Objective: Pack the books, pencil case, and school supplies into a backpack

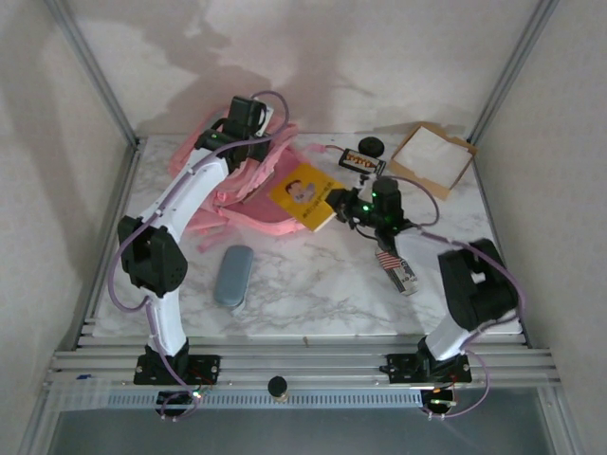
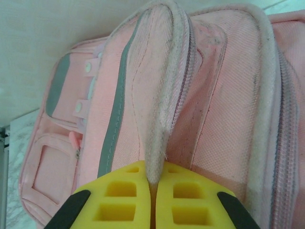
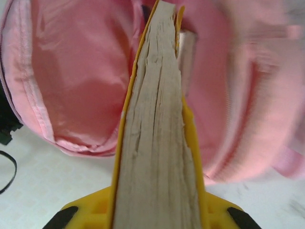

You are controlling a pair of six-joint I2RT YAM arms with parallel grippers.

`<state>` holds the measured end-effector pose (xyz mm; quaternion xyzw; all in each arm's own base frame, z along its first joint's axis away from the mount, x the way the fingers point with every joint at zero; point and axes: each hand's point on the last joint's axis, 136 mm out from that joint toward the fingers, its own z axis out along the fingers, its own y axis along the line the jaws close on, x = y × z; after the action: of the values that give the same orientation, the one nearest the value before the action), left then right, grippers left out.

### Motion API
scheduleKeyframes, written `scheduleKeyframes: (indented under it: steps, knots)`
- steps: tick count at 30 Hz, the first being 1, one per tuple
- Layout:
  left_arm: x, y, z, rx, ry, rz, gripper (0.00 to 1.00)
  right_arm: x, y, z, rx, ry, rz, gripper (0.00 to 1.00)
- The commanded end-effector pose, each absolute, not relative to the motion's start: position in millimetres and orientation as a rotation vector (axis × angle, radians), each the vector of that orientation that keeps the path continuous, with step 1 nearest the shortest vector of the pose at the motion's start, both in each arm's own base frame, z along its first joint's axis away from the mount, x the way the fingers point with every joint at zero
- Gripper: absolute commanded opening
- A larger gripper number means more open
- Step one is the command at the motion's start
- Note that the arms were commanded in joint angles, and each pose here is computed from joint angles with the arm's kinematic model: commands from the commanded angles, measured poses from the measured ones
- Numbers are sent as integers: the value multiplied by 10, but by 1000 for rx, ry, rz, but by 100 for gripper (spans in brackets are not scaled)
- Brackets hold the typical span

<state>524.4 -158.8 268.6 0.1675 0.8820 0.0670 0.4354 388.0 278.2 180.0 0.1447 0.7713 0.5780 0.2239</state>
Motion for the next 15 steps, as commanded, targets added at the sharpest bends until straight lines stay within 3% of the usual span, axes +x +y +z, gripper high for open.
scheduleKeyframes:
  steps: [1, 15]
  knots:
    - [5219, -1610, 3573, 354, 1984, 78, 0, 4116, 3101, 2447, 223, 1881, 1728, 0]
    - [5176, -1616, 3665, 292, 1973, 20, 0, 4903, 4193, 1787, 149, 1932, 1807, 0]
